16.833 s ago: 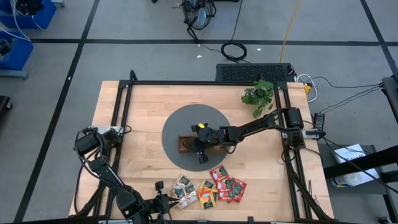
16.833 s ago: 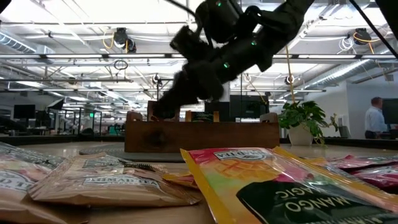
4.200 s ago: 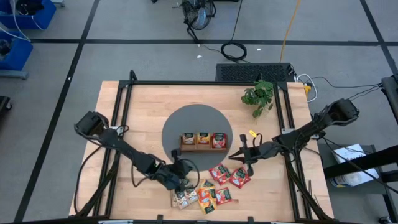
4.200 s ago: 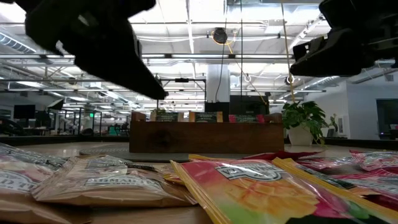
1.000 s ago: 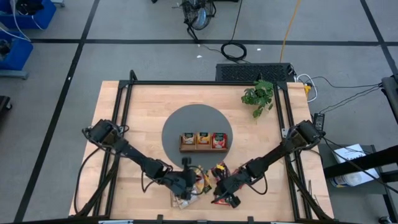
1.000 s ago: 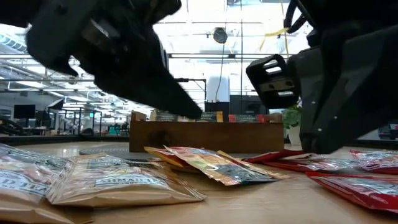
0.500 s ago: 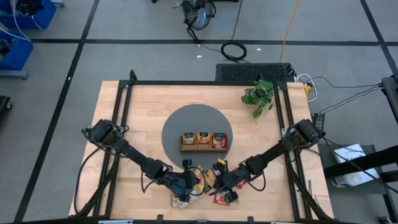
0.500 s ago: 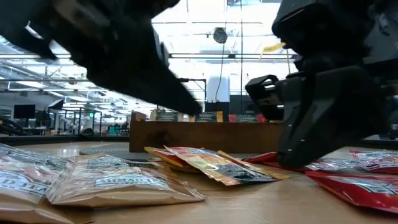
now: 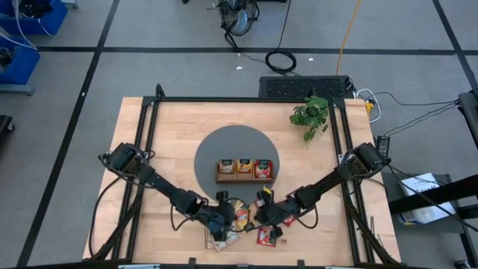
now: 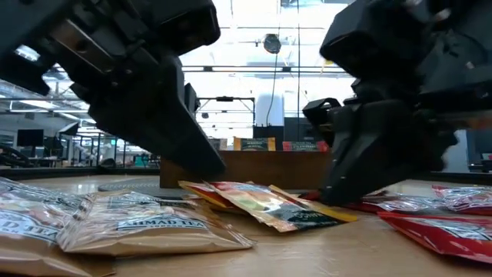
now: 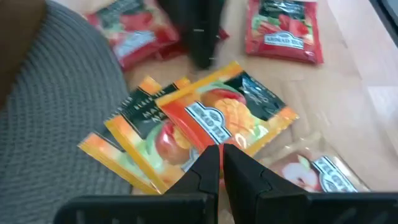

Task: Pick & Place Tea
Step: Put the mango tea sachet into the middle compartment of the wooden organizer

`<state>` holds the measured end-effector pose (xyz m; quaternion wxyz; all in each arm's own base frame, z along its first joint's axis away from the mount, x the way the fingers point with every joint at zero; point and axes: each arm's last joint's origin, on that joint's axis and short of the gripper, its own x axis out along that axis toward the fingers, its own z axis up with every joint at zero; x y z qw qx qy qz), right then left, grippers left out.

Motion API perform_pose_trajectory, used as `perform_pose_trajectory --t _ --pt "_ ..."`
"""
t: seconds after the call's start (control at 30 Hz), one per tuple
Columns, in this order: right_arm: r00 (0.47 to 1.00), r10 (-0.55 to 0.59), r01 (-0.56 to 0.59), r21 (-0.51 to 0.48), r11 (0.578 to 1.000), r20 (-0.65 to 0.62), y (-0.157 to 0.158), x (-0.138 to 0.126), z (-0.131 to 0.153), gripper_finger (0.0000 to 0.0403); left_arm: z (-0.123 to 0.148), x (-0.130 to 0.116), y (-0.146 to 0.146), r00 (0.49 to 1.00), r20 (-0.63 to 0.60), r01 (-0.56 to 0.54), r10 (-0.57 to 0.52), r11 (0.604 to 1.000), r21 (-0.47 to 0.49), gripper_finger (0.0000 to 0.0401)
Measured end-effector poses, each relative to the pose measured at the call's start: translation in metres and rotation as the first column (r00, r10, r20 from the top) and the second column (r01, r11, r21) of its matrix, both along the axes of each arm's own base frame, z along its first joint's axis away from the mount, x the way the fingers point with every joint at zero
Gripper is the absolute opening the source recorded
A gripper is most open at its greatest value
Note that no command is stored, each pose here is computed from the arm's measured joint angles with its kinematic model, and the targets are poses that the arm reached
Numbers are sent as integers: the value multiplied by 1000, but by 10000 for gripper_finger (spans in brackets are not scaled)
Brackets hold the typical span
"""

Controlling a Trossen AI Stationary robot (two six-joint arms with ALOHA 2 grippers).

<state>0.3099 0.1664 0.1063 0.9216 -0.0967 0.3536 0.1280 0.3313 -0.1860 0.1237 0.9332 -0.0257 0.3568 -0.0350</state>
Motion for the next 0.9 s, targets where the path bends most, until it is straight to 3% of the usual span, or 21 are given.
perform_pose_trajectory --t 0.13,0.47,0.9 --pt "998 -63 63 -24 998 10 -3 1 0 0 -1 -1 -1 1000 -8 2 -2 1000 -6 26" --pt "998 -61 61 -13 998 25 -3 2 1 0 -16 1 -2 997 -60 40 -44 997 -58 26" --pt "998 -38 39 -22 999 44 -2 3 2 0 -15 4 -1 997 -52 59 -65 994 -96 26"
